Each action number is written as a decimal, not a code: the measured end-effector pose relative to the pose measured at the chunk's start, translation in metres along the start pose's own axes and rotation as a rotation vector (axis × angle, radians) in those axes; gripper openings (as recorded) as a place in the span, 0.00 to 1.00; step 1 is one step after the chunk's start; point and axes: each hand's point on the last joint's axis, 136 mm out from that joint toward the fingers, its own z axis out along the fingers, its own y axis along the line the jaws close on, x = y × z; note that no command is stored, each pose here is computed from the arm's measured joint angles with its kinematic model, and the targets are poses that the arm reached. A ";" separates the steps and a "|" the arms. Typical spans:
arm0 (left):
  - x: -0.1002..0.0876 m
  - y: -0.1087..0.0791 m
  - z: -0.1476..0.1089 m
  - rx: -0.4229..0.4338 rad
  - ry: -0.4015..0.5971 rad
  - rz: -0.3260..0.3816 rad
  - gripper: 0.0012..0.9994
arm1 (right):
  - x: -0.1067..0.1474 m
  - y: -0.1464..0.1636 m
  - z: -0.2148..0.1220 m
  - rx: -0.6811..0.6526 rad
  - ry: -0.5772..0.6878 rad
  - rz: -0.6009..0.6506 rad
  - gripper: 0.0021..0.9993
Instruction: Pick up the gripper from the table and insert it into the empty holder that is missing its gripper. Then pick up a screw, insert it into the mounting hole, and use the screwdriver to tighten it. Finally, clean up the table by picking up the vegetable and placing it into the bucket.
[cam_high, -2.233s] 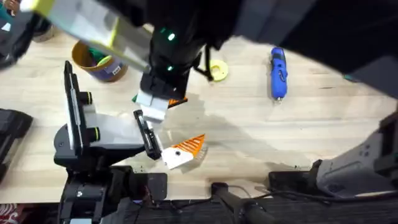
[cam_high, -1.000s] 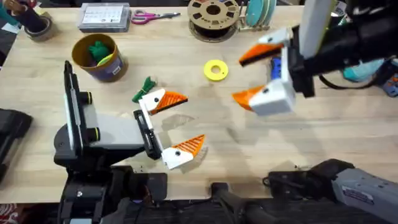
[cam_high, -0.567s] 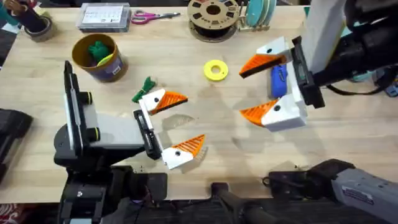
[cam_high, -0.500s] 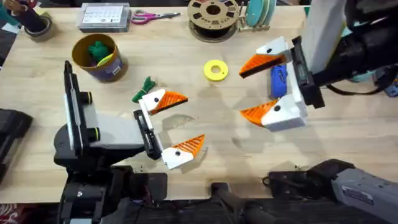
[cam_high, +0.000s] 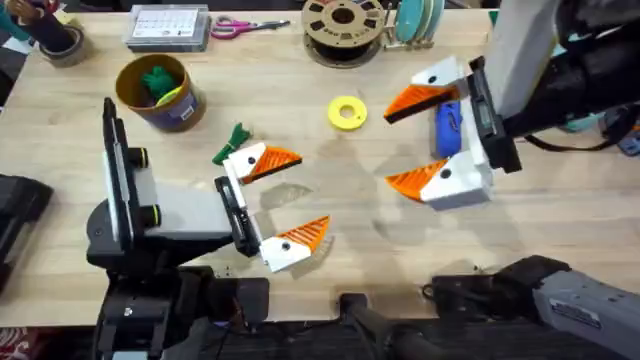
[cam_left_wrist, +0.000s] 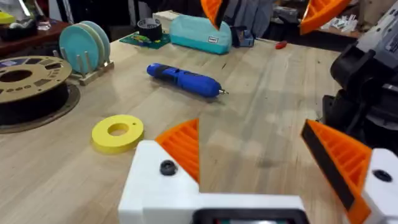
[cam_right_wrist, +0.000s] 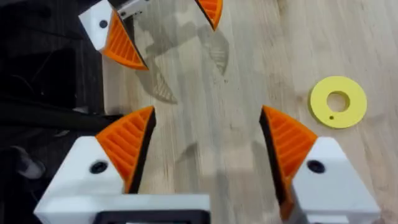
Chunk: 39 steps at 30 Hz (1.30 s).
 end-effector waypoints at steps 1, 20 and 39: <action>0.000 0.000 0.000 0.000 0.000 0.000 0.99 | 0.000 0.000 0.000 0.000 0.000 0.000 1.00; 0.000 0.000 0.000 -0.002 0.000 0.004 0.00 | -0.002 -0.009 0.001 0.032 0.000 0.047 1.00; 0.000 0.000 0.000 -0.002 0.000 0.004 0.00 | 0.038 -0.099 -0.090 0.783 0.126 0.823 1.00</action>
